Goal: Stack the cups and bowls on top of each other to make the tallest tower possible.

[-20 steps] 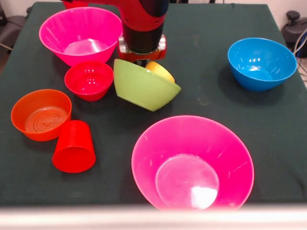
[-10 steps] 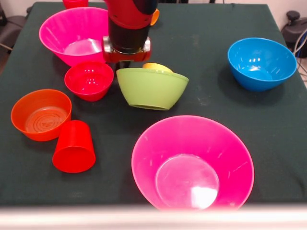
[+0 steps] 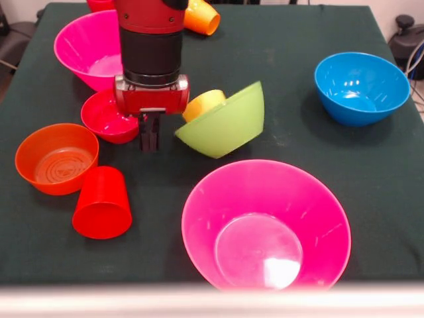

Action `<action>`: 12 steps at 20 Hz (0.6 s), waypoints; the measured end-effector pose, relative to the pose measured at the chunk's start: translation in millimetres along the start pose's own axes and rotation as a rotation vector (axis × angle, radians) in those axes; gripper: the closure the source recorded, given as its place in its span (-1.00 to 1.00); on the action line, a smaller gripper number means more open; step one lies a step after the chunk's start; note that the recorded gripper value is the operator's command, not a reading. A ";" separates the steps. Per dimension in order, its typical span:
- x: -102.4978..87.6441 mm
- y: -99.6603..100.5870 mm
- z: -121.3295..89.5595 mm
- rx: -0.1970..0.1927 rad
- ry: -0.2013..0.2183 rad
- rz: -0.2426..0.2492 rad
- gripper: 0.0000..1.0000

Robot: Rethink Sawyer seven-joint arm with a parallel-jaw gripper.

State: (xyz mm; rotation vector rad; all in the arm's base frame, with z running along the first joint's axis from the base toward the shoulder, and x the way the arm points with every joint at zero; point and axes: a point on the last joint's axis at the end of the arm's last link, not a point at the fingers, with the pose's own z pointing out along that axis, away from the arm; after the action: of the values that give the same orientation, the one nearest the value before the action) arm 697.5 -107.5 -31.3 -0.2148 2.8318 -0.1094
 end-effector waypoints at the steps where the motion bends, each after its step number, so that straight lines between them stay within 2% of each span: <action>1: -3.2 -1.9 0.4 -0.007 -0.027 0.010 1.00; 3: -7.9 -4.1 0.8 -0.021 -0.062 0.027 1.00; 4: -14.0 -4.1 1.1 -0.046 -0.099 0.051 1.00; 10: -28.3 9.6 -1.9 -0.118 -0.143 0.086 1.00; 12: -37.4 21.4 -5.8 -0.152 -0.160 0.097 1.00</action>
State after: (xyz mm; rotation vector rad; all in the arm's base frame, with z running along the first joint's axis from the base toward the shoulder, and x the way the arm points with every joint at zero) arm 728.1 -80.2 -17.1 -0.1131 2.6857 0.1378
